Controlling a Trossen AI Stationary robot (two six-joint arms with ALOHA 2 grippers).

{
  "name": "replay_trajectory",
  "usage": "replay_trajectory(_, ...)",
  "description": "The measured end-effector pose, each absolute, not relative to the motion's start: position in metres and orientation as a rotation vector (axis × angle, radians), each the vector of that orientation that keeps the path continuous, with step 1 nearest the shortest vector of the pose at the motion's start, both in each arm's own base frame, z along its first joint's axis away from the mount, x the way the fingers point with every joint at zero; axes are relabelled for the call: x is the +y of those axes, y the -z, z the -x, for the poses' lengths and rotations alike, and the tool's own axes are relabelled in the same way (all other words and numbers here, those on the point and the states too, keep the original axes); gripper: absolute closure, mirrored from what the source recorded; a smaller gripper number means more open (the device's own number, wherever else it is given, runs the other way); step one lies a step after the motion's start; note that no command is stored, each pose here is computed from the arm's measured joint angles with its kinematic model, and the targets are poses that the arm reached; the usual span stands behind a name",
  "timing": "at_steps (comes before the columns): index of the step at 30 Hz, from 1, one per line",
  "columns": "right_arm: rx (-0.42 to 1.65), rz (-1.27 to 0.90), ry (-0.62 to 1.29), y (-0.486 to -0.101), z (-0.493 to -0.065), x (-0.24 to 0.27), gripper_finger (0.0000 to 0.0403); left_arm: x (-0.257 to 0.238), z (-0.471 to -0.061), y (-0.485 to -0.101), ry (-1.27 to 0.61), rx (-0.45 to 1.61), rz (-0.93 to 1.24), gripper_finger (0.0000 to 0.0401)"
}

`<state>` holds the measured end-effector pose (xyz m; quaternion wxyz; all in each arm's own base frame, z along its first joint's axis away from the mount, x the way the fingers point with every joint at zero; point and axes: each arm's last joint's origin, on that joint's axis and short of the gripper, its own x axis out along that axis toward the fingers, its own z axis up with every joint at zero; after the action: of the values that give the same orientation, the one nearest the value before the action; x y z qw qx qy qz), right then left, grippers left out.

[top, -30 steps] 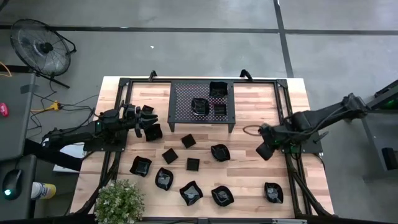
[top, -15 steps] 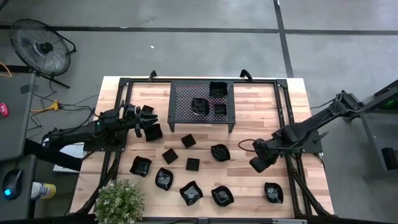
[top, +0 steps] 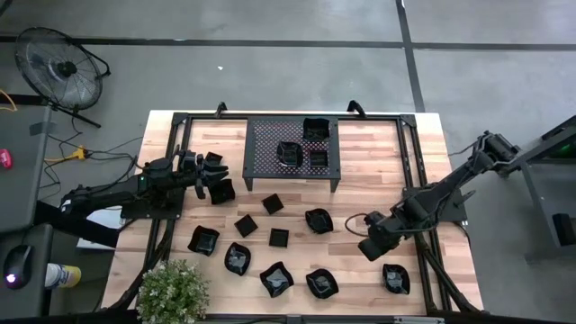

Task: Pick & Place Mini shaped plates
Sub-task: Stack the black leaf-shaped plate on top of the other black leaf-shaped plate on the shelf

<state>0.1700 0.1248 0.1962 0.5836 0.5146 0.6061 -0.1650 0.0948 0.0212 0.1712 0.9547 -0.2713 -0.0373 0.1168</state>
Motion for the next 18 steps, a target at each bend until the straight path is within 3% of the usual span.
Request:
replay_trajectory(8,1.549,-1.099,0.346,-0.194,-0.149,0.143,0.0331,0.021,-0.095,-0.171,-0.237,-0.076,0.551,0.0277)
replay_trajectory(18,1.615,-1.013,0.435,-0.19,-0.128,0.15,0.0297,0.021,-0.095,-0.171,-0.237,-0.076,0.551,0.0277)
